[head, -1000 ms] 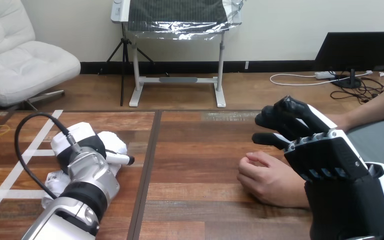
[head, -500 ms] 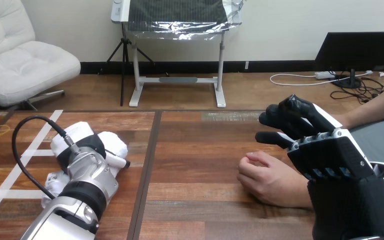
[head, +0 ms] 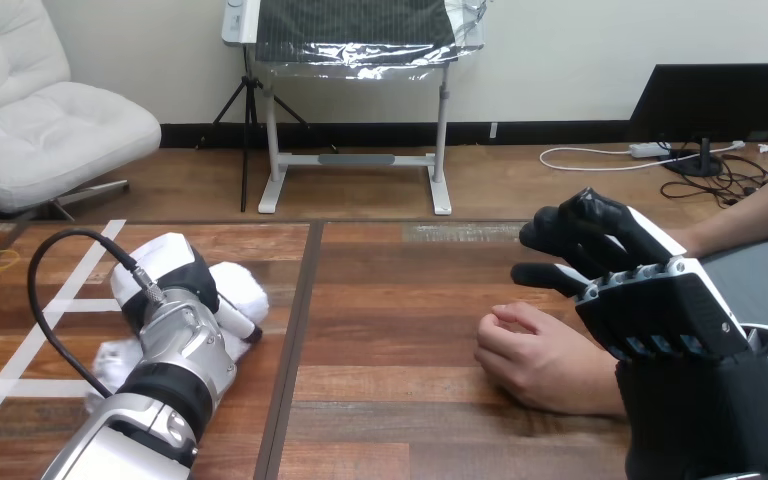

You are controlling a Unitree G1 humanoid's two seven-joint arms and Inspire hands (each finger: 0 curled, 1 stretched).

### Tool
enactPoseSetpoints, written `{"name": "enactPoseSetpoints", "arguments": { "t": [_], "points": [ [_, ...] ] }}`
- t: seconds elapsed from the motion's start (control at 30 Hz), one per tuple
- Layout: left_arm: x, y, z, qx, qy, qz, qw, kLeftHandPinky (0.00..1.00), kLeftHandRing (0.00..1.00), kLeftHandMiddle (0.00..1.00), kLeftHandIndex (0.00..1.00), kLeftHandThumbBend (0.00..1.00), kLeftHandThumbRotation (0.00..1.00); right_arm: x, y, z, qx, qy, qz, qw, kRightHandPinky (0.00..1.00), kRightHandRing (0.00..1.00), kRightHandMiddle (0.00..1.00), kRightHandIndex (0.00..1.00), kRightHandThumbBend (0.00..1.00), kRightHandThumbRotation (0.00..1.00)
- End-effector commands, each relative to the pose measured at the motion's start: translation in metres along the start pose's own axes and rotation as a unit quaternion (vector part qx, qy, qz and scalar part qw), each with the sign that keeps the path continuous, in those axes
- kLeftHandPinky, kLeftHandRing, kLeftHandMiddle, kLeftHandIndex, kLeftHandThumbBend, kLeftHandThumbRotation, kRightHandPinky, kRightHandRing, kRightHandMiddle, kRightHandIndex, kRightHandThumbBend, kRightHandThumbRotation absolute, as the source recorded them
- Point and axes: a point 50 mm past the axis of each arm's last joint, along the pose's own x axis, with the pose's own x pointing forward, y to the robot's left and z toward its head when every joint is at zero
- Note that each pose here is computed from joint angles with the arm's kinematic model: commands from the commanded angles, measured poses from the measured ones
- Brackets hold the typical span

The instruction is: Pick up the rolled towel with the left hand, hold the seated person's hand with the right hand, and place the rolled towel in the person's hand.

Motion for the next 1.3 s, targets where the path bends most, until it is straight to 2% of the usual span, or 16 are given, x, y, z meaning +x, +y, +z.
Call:
{"name": "enactPoseSetpoints", "arguments": {
  "t": [0.0, 0.3, 0.47, 0.57, 0.73, 0.97, 1.0, 1.07, 1.1, 1.17, 1.2, 1.27],
  "points": [
    [0.0, 0.017, 0.014, -0.013, -0.026, 0.036, 0.9989, 0.12, 0.19, 0.29, 0.59, 0.65, 0.0, 0.01, 0.0, 0.008, -0.004, -0.037, 0.001, 0.9993, 0.74, 0.82, 0.82, 0.82, 0.91, 1.0],
    [0.0, 0.02, 0.016, -0.023, -0.04, 0.044, 0.9979, 0.12, 0.2, 0.3, 0.59, 0.66, 0.0, 0.01, 0.001, 0.008, -0.005, -0.031, -0.003, 0.9995, 0.74, 0.82, 0.82, 0.82, 0.9, 1.0],
    [-0.001, 0.025, 0.02, -0.045, -0.054, 0.056, 0.9959, 0.12, 0.19, 0.29, 0.6, 0.65, 0.0, 0.009, 0.002, 0.007, -0.006, -0.022, -0.01, 0.9997, 0.74, 0.81, 0.82, 0.82, 0.92, 1.0],
    [-0.004, 0.029, 0.022, -0.075, -0.069, 0.068, 0.9925, 0.12, 0.19, 0.28, 0.58, 0.66, 0.0, 0.009, 0.002, 0.007, -0.007, -0.018, -0.011, 0.9998, 0.75, 0.82, 0.82, 0.82, 0.92, 1.0],
    [-0.013, 0.039, 0.028, -0.136, -0.105, 0.091, 0.981, 0.11, 0.18, 0.27, 0.44, 0.67, 0.0, 0.009, 0.002, 0.005, -0.019, -0.009, -0.015, 0.9997, 0.77, 0.83, 0.82, 0.83, 0.93, 1.0],
    [-0.035, 0.053, 0.033, -0.193, -0.158, 0.119, 0.961, 0.14, 0.22, 0.31, 0.41, 0.69, 0.0, 0.008, 0.0, 0.0, -0.032, 0.006, -0.015, 0.9994, 0.8, 0.84, 0.84, 0.84, 0.91, 1.0],
    [-0.04, 0.056, 0.034, -0.207, -0.169, 0.125, 0.9556, 0.15, 0.23, 0.31, 0.4, 0.69, 0.0, 0.008, 0.0, -0.001, -0.037, 0.009, -0.015, 0.9992, 0.8, 0.84, 0.84, 0.84, 0.91, 1.0],
    [-0.046, 0.059, 0.035, -0.22, -0.179, 0.131, 0.9498, 0.16, 0.24, 0.33, 0.41, 0.69, 0.0, 0.008, -0.001, -0.003, -0.042, 0.01, -0.014, 0.999, 0.81, 0.85, 0.85, 0.84, 0.89, 1.0],
    [-0.051, 0.062, 0.036, -0.235, -0.188, 0.137, 0.9438, 0.16, 0.24, 0.33, 0.41, 0.69, 0.0, 0.008, -0.002, -0.004, -0.05, 0.015, -0.014, 0.9986, 0.81, 0.85, 0.85, 0.84, 0.89, 1.0],
    [-0.056, 0.065, 0.036, -0.251, -0.196, 0.142, 0.9374, 0.17, 0.25, 0.33, 0.41, 0.69, 0.0, 0.008, -0.003, -0.005, -0.058, 0.02, -0.013, 0.998, 0.82, 0.85, 0.85, 0.85, 0.88, 1.0],
    [-0.062, 0.067, 0.037, -0.268, -0.207, 0.147, 0.9293, 0.17, 0.25, 0.34, 0.41, 0.69, 0.0, 0.008, -0.004, -0.007, -0.064, 0.026, -0.01, 0.9976, 0.82, 0.86, 0.85, 0.85, 0.88, 1.0],
    [-0.068, 0.07, 0.037, -0.285, -0.22, 0.152, 0.9204, 0.17, 0.25, 0.33, 0.41, 0.68, 0.0, 0.008, -0.005, -0.008, -0.069, 0.032, -0.007, 0.9971, 0.84, 0.86, 0.85, 0.85, 0.87, 1.0]
  ]
}}
